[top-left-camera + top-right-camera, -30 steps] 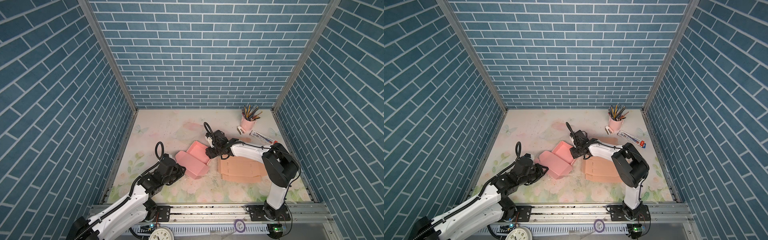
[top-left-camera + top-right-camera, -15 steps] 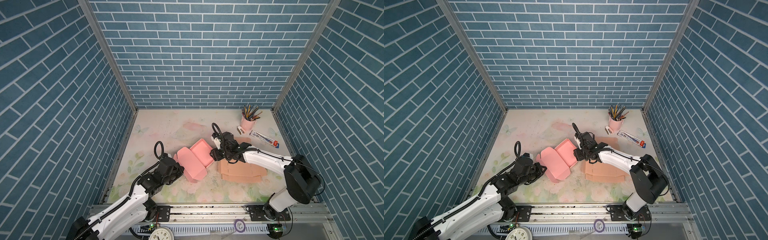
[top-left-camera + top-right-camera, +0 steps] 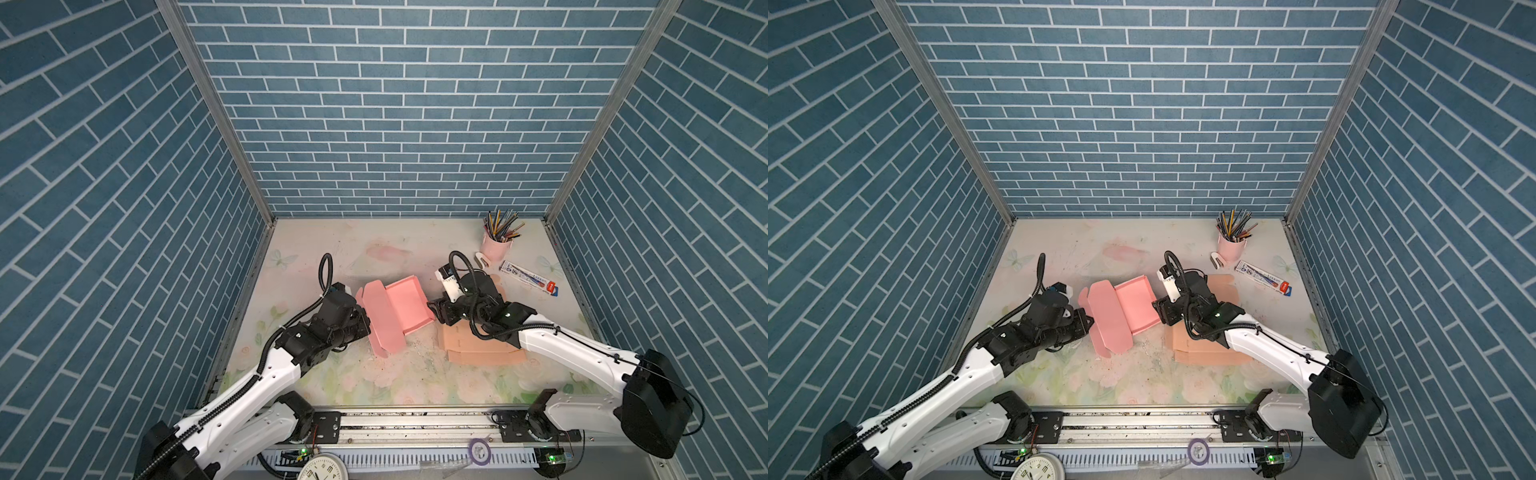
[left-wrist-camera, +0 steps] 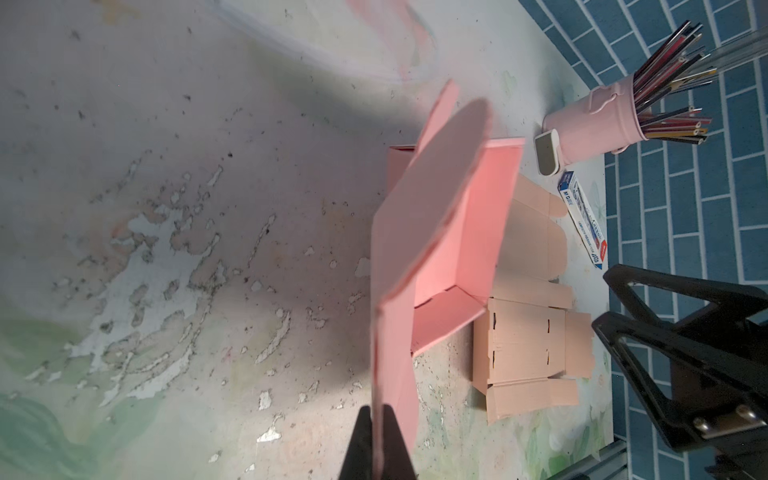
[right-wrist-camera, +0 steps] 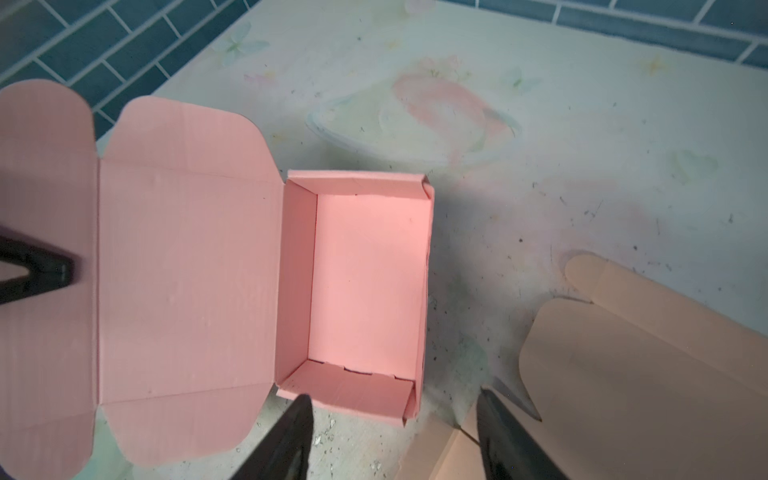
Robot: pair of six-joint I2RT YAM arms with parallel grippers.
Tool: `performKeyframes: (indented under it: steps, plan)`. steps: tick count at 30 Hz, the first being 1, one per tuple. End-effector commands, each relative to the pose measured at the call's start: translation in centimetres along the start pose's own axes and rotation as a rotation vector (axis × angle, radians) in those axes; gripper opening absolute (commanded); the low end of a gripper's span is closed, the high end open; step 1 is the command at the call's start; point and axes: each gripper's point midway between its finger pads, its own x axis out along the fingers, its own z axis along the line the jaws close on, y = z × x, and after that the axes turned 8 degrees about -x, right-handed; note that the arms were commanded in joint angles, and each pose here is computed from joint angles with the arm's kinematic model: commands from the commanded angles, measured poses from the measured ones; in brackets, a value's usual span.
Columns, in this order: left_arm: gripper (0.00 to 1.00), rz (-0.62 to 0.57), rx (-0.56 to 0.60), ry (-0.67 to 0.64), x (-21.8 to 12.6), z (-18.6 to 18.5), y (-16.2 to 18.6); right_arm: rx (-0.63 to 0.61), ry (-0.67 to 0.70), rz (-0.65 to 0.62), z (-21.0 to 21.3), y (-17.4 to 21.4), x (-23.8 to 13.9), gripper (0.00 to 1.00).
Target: Fold the paper box
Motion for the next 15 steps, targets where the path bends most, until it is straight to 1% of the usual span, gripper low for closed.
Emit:
performKeyframes:
  steps: [1, 4, 6, 9, 12, 15]
  plan:
    - [0.01, 0.044, 0.174, -0.039, -1.1, -0.5, -0.5, -0.108, -0.072, -0.182, 1.6, -4.6, -1.9, 0.68]
    - [0.0, 0.113, 0.268, -0.043, -1.7, -1.3, -0.1, -0.185, -0.184, -0.315, 3.8, -7.5, -3.3, 0.73]
    - [0.0, 0.149, 0.315, -0.043, -2.2, -1.7, 0.1, -0.244, -0.248, -0.376, 5.0, -8.6, -3.6, 0.76]
    - [0.0, 0.196, 0.379, -0.05, -2.8, -2.0, 0.5, -0.33, -0.32, -0.398, 6.0, -9.2, -2.9, 0.78]
    - [0.0, 0.229, 0.435, -0.044, -3.6, -2.5, 0.7, -0.368, -0.417, -0.403, 6.1, -9.7, -2.5, 0.78]
    - [0.0, 0.274, 0.482, -0.046, -4.1, -2.5, 1.1, -0.411, -0.465, -0.414, 5.8, -10.1, -2.0, 0.78]
